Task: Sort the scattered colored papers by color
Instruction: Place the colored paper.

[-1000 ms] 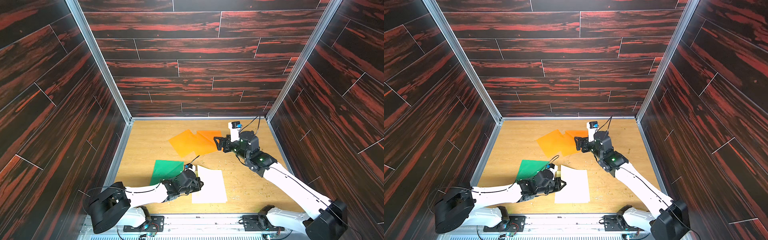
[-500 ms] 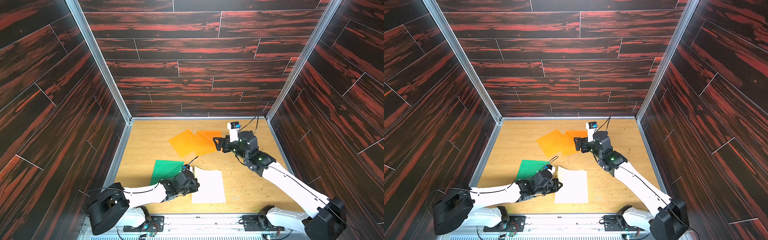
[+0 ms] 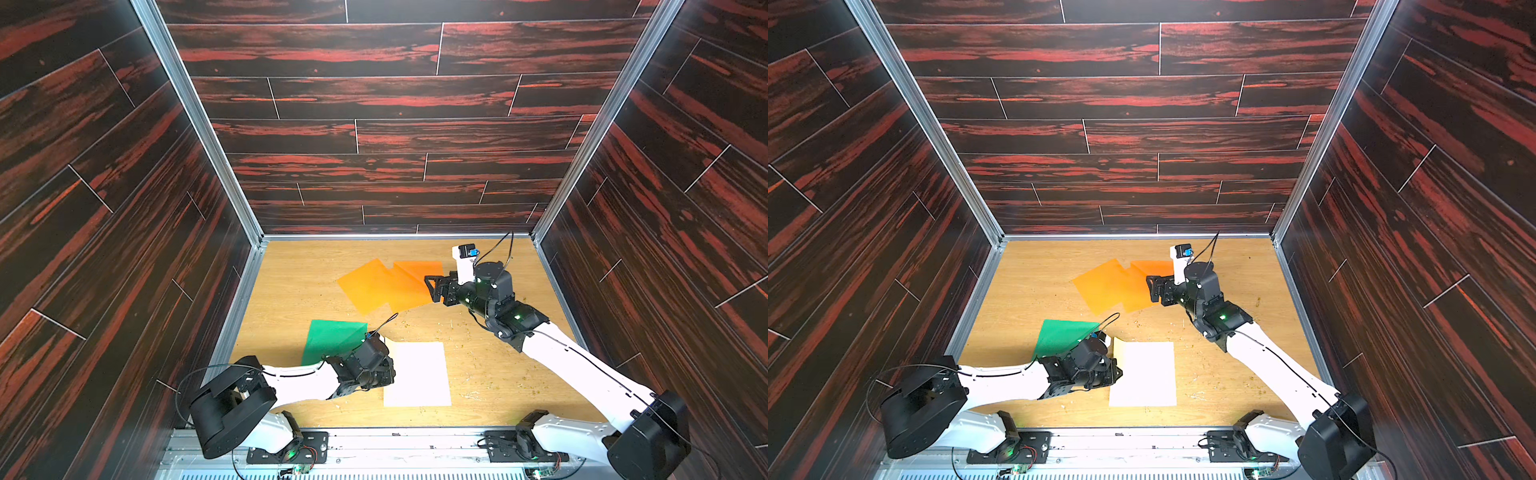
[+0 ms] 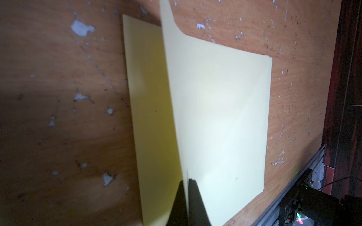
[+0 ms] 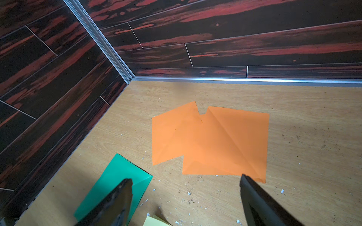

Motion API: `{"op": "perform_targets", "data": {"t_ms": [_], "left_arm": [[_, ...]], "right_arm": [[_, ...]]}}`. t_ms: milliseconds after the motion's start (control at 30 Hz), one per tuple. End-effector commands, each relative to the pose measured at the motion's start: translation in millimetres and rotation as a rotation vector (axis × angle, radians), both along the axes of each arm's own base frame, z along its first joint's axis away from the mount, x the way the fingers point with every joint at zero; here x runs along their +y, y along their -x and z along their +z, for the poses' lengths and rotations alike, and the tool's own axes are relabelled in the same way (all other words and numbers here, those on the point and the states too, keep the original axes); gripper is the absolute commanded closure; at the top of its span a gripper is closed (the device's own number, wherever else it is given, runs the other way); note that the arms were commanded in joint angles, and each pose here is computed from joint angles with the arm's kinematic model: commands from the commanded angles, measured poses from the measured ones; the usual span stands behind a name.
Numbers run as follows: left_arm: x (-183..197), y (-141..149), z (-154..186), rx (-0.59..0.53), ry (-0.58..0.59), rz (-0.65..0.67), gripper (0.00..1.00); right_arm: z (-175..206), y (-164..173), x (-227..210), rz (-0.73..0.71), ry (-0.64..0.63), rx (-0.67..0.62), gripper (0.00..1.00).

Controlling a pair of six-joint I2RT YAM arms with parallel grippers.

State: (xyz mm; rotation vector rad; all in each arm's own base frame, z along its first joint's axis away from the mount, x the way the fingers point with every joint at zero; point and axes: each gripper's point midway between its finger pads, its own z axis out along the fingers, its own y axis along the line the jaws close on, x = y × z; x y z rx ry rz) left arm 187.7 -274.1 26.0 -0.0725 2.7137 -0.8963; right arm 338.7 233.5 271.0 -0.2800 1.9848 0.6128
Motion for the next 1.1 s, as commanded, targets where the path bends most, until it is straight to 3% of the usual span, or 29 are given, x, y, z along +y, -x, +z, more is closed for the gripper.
{"op": "perform_targets", "data": {"t_ms": [0,267,467,700,1067], "left_arm": [[-1,-3,1,-0.002,-0.016,-0.023,1.00],[0,-7,2,-0.003,-0.023,-0.018,1.00],[2,-7,4,-0.005,-0.022,-0.013,0.78],[7,-9,13,-0.026,-0.021,0.006,0.67],[0,-12,20,-0.027,0.019,0.044,0.66]], "right_arm": [[-7,1,4,0.012,-0.002,0.014,0.10],[-10,0,5,0.019,0.001,0.021,0.10],[-13,0,7,0.028,0.001,0.030,0.10],[-16,2,13,0.051,-0.011,0.040,0.11],[-16,3,15,0.064,-0.016,0.042,0.10]]}}
